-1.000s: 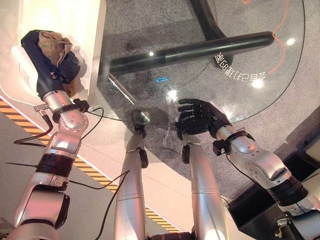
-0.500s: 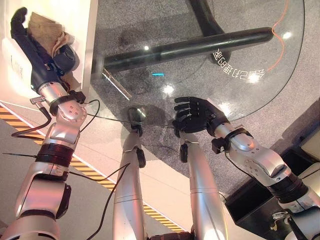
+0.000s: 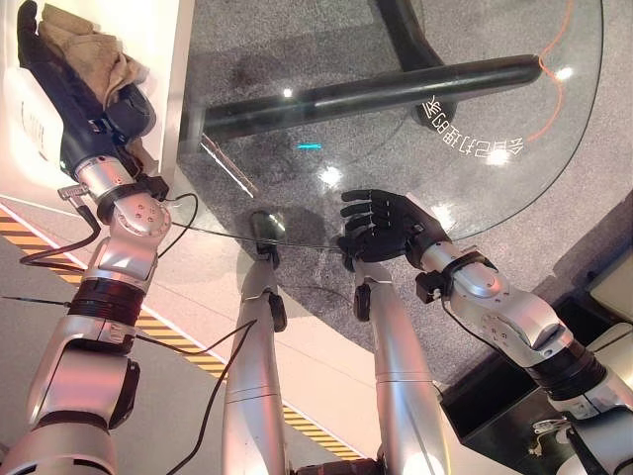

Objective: Wipe the table with a cloth and put it in the basket.

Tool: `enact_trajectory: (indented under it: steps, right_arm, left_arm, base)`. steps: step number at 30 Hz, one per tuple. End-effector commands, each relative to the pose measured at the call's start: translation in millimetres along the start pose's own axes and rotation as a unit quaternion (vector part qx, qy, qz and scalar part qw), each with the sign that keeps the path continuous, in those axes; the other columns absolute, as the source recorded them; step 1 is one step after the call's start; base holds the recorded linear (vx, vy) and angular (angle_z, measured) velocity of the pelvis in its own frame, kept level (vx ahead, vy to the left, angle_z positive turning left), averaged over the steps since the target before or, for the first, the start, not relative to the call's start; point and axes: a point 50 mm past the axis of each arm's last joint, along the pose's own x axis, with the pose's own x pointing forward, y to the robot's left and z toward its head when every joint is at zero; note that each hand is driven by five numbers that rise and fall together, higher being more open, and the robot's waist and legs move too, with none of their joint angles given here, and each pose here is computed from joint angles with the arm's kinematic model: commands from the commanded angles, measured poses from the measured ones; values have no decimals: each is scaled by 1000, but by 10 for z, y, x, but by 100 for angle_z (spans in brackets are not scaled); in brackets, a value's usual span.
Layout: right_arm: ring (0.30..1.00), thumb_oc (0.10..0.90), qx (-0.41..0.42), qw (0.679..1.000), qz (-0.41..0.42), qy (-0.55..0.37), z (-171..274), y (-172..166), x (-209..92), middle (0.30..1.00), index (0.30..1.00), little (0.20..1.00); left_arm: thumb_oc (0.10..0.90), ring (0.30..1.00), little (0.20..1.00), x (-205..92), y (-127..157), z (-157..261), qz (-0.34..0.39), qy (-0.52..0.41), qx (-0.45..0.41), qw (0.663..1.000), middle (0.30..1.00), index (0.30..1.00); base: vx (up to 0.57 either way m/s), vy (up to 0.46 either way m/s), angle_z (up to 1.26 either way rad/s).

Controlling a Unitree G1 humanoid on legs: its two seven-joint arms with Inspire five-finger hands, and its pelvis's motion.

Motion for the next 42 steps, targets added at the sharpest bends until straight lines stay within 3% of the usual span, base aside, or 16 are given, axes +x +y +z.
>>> enact_trajectory:
  steps: [1, 16, 24, 34, 42]
  right_arm:
    - [900, 800, 26, 1000, 14, 10, -125, 127, -75, 900, 900, 900]
    - [900, 800, 36, 999, 8, 1, -285, 224, -325, 900, 900, 900]
    - [900, 800, 46, 999, -8, 8, -460, 201, -459, 900, 900, 900]
    - [900, 800, 63, 995, -45, 71, -969, 139, -681, 900, 900, 900]
    - [900, 800, 78, 983, -85, 144, -1460, 142, -795, 900, 900, 900]
  left_arm:
    - [800, 900, 900, 190, 319, 89, 64, -71, 11, 995, 900, 900]
    - [800, 900, 900, -45, 686, -44, 60, -106, 24, 992, 900, 900]
    - [800, 900, 900, -292, 715, -201, -28, -86, 12, 996, 900, 900]
    - [800, 900, 900, -1110, 574, -675, -190, 63, -44, 979, 900, 900]
    - [800, 900, 900, -1882, 451, -1152, -277, 255, -75, 923, 900, 900]
  base:
    - [-6, -43, 1]
    - [-36, -61, 3]
    - [-49, -117, 2]
    - [-38, -123, 0]
    - [-20, -115, 1]
